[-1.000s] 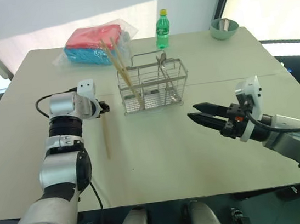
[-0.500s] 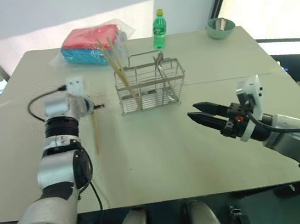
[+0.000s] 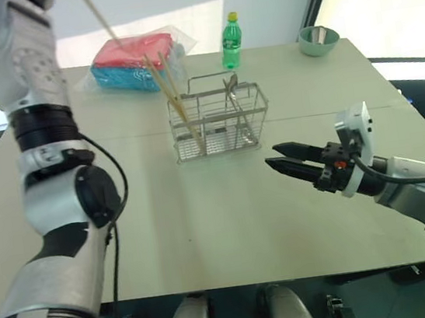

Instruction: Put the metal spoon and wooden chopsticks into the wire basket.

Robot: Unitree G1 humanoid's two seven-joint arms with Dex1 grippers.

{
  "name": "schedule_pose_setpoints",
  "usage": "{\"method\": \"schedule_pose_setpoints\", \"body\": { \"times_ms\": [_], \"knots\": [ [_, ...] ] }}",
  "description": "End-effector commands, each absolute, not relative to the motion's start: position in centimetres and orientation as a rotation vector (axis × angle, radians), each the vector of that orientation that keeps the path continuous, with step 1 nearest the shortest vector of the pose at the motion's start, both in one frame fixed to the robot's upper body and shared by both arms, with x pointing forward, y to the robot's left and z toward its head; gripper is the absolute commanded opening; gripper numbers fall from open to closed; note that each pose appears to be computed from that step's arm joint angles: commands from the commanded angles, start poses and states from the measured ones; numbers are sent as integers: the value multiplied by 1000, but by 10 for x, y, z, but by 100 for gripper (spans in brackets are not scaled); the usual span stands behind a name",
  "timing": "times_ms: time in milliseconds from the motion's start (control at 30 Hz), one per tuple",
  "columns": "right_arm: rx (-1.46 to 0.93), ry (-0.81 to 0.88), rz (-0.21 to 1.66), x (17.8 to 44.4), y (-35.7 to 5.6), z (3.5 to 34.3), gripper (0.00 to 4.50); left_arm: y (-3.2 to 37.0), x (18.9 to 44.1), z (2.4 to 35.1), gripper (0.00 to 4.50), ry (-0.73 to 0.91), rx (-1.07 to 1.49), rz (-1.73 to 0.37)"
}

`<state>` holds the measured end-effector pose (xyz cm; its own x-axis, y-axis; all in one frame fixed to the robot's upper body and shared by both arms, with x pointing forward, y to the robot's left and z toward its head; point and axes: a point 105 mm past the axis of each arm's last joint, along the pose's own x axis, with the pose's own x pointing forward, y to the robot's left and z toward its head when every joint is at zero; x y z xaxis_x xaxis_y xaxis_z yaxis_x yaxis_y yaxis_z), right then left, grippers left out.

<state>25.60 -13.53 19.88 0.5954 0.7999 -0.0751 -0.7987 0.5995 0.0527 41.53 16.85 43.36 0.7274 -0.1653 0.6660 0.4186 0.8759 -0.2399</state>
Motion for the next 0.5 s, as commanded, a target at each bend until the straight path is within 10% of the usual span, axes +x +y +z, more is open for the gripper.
{"method": "schedule_pose_setpoints", "body": {
  "times_ms": [33,333,500],
  "knots": [
    [8,52,915,252,-135,206,190,130,413,407,5,-611,-320,-466],
    [26,47,873,249,-139,205,190,100,416,338,5,-496,-181,-512],
    [39,42,856,250,-141,207,190,95,414,328,199,-495,-209,-533]
  ]
}}
